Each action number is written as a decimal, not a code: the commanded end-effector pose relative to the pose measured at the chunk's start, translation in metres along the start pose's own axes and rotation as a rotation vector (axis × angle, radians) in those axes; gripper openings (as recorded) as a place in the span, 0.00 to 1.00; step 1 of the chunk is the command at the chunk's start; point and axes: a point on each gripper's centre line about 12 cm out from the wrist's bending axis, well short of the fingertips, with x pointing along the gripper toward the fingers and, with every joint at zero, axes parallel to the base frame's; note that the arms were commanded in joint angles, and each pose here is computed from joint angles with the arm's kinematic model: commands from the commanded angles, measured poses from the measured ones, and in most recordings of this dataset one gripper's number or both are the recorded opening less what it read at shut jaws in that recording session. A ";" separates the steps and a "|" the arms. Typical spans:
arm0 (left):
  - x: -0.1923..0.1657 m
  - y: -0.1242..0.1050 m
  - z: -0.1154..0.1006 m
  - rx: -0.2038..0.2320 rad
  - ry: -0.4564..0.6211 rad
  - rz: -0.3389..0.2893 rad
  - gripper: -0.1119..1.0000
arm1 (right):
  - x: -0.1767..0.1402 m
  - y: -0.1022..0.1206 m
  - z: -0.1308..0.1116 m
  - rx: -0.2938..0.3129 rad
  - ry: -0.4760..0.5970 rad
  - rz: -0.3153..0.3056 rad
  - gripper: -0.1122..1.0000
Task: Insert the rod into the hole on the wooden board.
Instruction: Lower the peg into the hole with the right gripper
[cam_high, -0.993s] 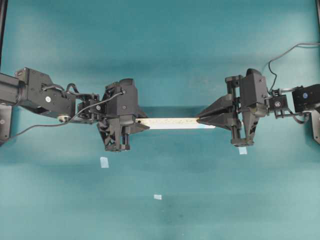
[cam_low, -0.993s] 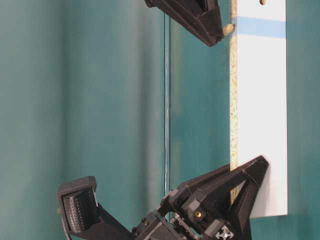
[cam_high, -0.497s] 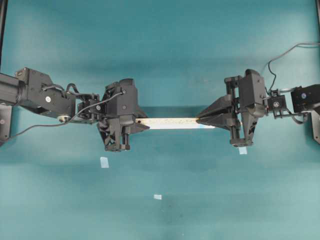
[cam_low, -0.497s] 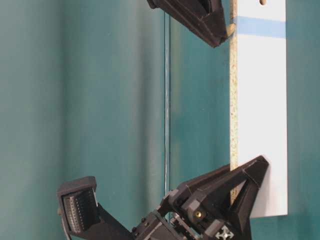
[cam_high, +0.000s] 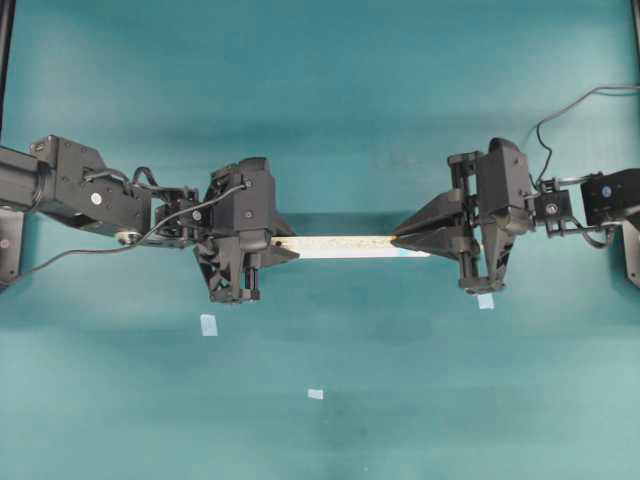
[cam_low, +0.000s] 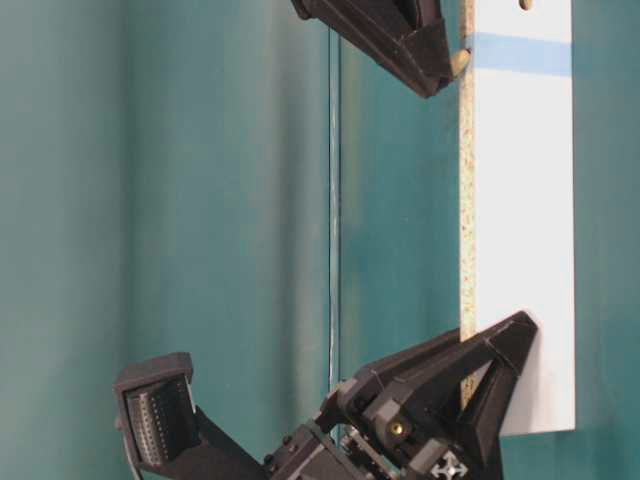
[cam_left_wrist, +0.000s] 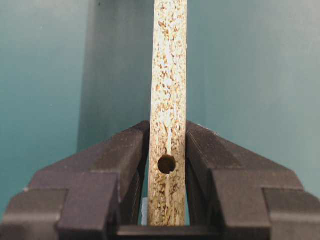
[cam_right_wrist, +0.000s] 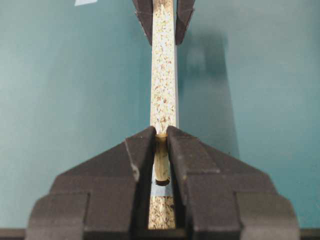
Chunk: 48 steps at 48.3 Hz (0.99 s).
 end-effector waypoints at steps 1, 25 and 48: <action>-0.003 -0.002 0.009 -0.003 -0.027 -0.005 0.38 | 0.002 0.000 0.006 -0.002 -0.024 0.001 0.20; -0.003 -0.002 0.010 -0.005 -0.027 -0.005 0.38 | 0.001 -0.001 0.003 0.004 -0.002 -0.007 0.20; -0.003 -0.002 0.010 -0.005 -0.026 -0.005 0.38 | -0.005 0.000 0.004 0.003 -0.008 -0.005 0.20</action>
